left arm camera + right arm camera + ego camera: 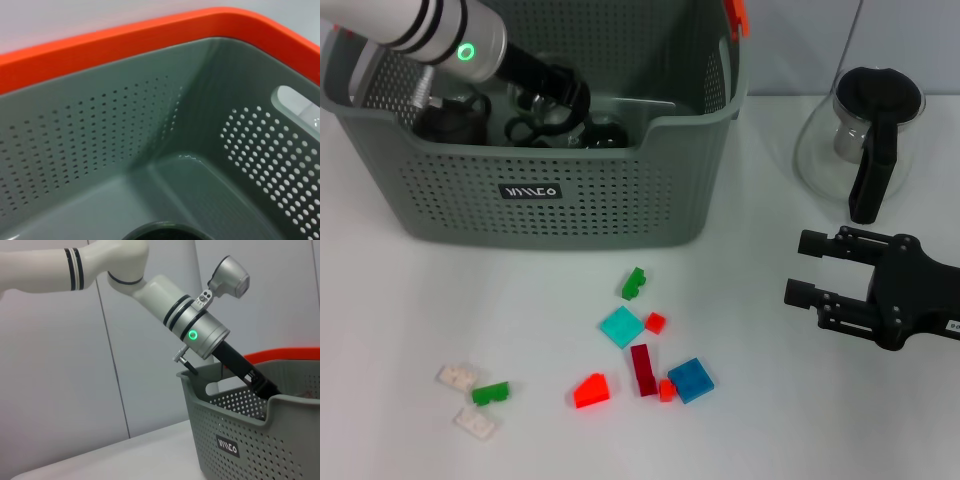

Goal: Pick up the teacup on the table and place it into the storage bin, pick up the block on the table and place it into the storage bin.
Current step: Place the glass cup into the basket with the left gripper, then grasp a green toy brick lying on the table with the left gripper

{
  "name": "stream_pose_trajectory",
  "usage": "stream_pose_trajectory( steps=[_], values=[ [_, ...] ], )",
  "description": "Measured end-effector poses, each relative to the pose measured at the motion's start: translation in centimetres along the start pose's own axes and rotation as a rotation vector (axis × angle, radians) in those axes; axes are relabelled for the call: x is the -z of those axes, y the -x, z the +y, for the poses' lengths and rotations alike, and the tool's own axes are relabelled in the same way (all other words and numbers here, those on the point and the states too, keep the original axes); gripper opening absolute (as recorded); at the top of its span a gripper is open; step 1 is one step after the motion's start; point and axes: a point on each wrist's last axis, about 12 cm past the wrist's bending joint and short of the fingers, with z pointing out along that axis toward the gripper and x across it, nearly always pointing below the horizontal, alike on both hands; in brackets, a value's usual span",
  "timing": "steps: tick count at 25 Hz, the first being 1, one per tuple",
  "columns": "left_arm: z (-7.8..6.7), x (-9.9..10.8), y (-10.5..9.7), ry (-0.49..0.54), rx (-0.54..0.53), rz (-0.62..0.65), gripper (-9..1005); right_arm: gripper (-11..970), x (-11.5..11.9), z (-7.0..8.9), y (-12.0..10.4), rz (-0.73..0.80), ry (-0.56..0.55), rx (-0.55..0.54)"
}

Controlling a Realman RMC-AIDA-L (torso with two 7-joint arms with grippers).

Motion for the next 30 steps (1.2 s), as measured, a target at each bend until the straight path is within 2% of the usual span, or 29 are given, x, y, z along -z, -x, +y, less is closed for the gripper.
stream_pose_trajectory(
  steps=[10,13,19,20,21,23,25,26,29,30],
  values=[
    [-0.2,0.1,0.0,-0.012,0.014,-0.011,166,674,0.1,0.1,-0.1,0.003,0.004,-0.002],
    [-0.3,0.4,0.2,-0.019,0.014,-0.021,395,673,0.1,0.1,-0.1,0.003,0.002,-0.004],
    [-0.3,1.9,0.6,-0.045,0.025,-0.072,509,674,0.2,0.2,-0.1,0.0,0.003,-0.004],
    [-0.1,3.1,0.7,-0.07,0.052,-0.134,510,674,0.2,0.2,-0.1,-0.001,0.003,-0.004],
    [-0.1,3.1,0.7,-0.07,0.052,-0.134,510,674,0.3,0.2,-0.1,-0.001,0.002,-0.005],
    [0.2,5.3,0.3,-0.169,0.069,-0.27,511,674,0.3,0.2,-0.1,0.0,0.002,-0.005],
    [0.4,6.6,-0.3,-0.253,0.076,-0.367,512,673,0.3,0.2,-0.1,0.0,0.002,-0.005],
    [0.7,7.7,-1.3,-0.325,0.077,-0.441,512,673,0.3,0.2,-0.1,0.0,0.002,-0.005],
    [1.3,9.4,-3.1,-0.428,0.073,-0.567,514,674,0.3,0.2,-0.1,-0.001,0.002,-0.005],
    [1.7,10.3,-4.5,-0.473,0.071,-0.639,514,674,0.3,0.2,-0.1,-0.001,0.002,-0.005]
  ],
)
